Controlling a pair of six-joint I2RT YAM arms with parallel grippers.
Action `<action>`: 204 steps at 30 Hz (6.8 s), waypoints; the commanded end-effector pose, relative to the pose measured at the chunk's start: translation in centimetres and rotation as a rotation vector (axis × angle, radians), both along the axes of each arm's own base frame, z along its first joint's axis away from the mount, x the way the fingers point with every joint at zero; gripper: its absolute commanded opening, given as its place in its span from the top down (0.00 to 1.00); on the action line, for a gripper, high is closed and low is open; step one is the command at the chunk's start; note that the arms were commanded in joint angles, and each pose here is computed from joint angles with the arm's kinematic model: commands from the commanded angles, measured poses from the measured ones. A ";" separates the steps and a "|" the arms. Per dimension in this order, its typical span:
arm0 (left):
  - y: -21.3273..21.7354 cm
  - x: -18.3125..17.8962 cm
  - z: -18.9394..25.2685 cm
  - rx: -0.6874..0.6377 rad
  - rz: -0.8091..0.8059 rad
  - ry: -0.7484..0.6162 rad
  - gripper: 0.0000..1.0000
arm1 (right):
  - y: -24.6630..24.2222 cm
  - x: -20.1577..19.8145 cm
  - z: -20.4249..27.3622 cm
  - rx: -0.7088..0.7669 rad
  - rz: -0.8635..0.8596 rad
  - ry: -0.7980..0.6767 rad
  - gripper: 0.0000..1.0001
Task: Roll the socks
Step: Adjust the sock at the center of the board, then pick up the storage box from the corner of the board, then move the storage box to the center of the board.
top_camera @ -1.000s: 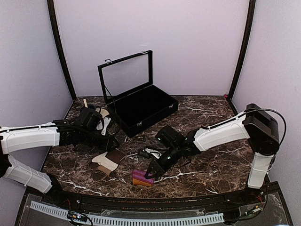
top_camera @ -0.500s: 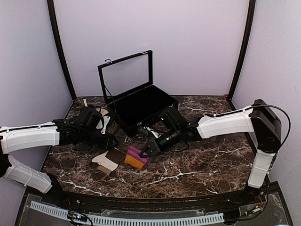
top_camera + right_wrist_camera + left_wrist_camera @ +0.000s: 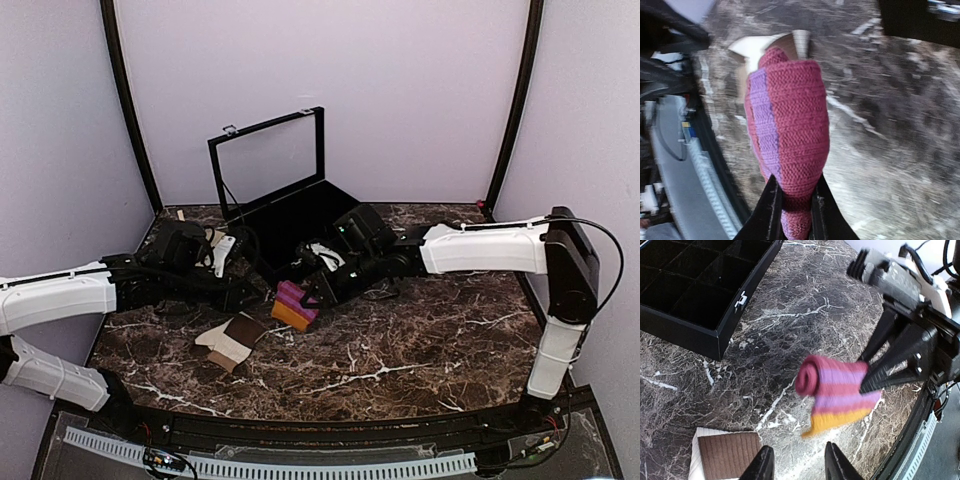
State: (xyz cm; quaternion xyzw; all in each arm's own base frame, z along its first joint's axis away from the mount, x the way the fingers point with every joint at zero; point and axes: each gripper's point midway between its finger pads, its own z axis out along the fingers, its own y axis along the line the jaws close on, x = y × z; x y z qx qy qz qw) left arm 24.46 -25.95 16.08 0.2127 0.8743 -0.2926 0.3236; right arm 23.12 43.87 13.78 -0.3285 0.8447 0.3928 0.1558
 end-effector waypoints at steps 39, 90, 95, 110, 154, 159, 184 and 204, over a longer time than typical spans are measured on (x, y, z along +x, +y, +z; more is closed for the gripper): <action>0.8 5.1 -1.0 0.081 0.346 0.006 0.49 | -4.8 -6.1 -8.2 -0.508 0.091 -0.520 1.00; 2.4 15.6 -7.6 0.152 0.767 0.364 0.45 | -6.5 -6.3 -5.7 -0.458 0.086 -0.540 1.00; 2.3 15.8 -8.0 0.155 0.765 0.373 0.45 | -6.4 -6.3 -5.4 -0.451 0.087 -0.540 1.00; 0.6 16.2 -9.3 0.143 0.701 0.417 0.69 | -6.1 -5.8 -4.9 -0.434 0.073 -0.541 1.00; -4.7 8.1 -10.4 0.174 0.396 0.489 0.93 | -7.3 9.1 6.5 -0.416 -0.198 -0.730 1.00; -5.1 7.2 -10.5 0.177 0.380 0.496 0.93 | -7.1 12.0 7.0 -0.437 -0.212 -0.769 1.00; -5.7 4.9 -8.4 0.147 0.341 0.497 0.94 | -7.2 16.5 0.5 -0.626 -0.130 -0.935 1.00; -6.4 3.3 -7.4 0.102 0.280 0.487 0.96 | -6.5 9.6 -6.0 -0.715 0.098 -0.756 1.00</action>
